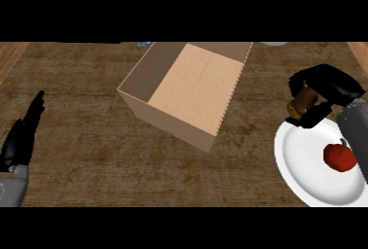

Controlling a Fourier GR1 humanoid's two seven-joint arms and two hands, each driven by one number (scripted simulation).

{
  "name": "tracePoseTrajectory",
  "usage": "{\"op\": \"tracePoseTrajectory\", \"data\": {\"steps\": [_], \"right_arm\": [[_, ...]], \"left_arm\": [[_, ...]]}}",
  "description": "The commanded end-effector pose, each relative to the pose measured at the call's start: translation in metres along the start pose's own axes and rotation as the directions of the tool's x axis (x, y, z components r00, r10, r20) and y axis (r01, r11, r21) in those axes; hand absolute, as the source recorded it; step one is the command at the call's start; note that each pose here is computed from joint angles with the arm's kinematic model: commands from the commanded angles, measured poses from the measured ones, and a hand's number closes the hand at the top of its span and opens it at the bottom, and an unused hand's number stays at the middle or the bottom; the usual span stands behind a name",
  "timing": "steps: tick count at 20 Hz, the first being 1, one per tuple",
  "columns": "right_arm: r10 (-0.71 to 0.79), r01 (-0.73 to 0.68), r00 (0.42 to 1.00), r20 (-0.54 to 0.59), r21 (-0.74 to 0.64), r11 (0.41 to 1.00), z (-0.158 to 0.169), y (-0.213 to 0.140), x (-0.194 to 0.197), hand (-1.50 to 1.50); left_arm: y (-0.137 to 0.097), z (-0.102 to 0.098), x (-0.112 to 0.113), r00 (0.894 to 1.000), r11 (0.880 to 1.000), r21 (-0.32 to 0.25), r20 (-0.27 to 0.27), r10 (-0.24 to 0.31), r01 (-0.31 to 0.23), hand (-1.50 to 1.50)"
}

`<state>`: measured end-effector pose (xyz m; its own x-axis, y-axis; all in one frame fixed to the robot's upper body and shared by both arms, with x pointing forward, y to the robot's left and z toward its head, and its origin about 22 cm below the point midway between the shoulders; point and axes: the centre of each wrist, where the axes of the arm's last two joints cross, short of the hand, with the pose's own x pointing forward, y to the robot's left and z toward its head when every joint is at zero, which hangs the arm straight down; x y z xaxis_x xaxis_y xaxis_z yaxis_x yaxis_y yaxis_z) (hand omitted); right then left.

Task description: Pick the sweet potato from the plate and place it in the cardboard box

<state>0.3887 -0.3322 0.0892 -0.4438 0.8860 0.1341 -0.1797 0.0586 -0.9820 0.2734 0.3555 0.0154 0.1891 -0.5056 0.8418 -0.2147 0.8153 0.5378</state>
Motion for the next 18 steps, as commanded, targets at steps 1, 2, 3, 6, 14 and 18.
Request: {"op": "tracePoseTrajectory", "data": {"steps": [1, 2, 3, 6, 14, 18], "right_arm": [[-0.039, 0.036, 0.999, -0.019, -0.162, 0.986, -0.015, -0.031, -0.014, 1.50], [-0.054, 0.048, 0.998, -0.020, -0.218, 0.975, -0.001, -0.046, -0.025, 1.50], [-0.060, 0.061, 0.998, 0.013, -0.280, 0.958, -0.001, -0.057, -0.026, 1.50], [-0.033, 0.080, 0.992, 0.123, -0.399, 0.914, -0.011, -0.077, -0.014, 1.50], [-0.119, 0.224, 0.942, 0.312, -0.328, 0.918, -0.055, -0.105, 0.041, 1.50], [-0.245, 0.353, 0.897, 0.368, -0.263, 0.898, -0.080, -0.117, 0.073, 1.50]], "left_arm": [[-0.007, -0.014, 0.009, 1.000, 1.000, 0.005, 0.000, -0.001, 0.001, 0.00], [0.017, -0.009, 0.006, 1.000, 1.000, 0.010, 0.012, -0.009, 0.008, 0.00], [-0.007, 0.001, 0.002, 1.000, 1.000, -0.008, -0.005, -0.009, 0.009, 0.00], [-0.002, 0.003, -0.001, 1.000, 1.000, 0.010, -0.007, -0.006, 0.006, 0.00], [-0.003, 0.009, 0.000, 1.000, 1.000, 0.014, -0.020, 0.000, 0.001, 0.00], [0.005, 0.006, 0.010, 1.000, 1.000, -0.010, -0.021, 0.003, -0.003, 0.00]]}}
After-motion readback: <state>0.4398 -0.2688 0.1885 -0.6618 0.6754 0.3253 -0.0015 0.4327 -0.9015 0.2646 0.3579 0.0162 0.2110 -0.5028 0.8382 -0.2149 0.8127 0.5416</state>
